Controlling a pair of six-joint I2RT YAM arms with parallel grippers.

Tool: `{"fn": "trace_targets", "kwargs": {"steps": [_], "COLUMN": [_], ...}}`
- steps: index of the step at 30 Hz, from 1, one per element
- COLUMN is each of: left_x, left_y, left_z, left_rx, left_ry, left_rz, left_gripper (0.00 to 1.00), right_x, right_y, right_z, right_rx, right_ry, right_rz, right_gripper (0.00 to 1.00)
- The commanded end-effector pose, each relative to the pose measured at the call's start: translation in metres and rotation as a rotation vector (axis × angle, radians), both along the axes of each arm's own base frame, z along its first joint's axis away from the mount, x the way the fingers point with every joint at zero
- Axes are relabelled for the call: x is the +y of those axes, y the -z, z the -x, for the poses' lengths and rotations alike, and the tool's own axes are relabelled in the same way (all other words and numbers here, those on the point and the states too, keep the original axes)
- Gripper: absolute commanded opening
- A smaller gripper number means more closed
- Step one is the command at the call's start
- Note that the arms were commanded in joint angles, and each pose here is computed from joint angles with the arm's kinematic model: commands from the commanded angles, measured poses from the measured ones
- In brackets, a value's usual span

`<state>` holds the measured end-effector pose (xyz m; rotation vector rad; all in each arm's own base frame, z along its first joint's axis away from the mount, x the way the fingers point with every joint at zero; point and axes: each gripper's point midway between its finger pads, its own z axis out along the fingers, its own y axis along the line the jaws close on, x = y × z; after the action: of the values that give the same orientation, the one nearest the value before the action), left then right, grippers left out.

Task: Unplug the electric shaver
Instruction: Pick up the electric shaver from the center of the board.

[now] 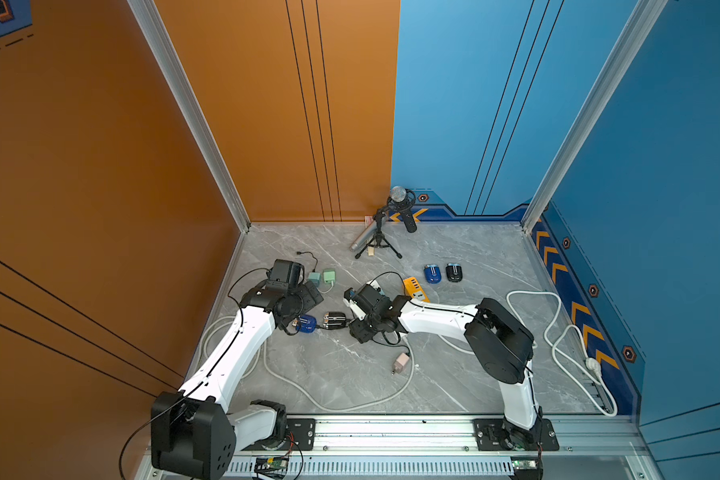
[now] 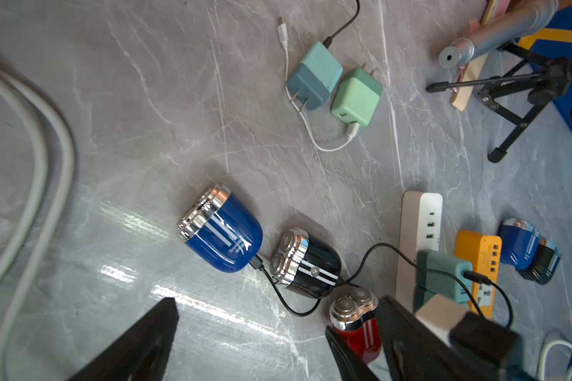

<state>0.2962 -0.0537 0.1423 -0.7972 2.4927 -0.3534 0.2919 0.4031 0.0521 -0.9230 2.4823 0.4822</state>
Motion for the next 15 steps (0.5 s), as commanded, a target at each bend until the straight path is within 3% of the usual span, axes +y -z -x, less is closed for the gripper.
{"fn": "trace_targets", "kwargs": {"steps": [1,15], "left_x": [-0.024,-0.073], "left_y": [-0.011,0.006], "left_z": [-0.004,0.045], "left_rx": [-0.123,-0.323], "left_ry": [0.092,0.292], "left_rz": [0.085,0.226], "left_gripper": [0.93,0.74], "right_x": [0.01,0.001], "right_y": [-0.051,-0.091], "right_z": [-0.008,-0.032], "right_rx": [-0.014,0.014], "right_ry": [0.057,0.238], "right_rz": [-0.128,-0.255], "right_gripper": [0.54,0.51]}}
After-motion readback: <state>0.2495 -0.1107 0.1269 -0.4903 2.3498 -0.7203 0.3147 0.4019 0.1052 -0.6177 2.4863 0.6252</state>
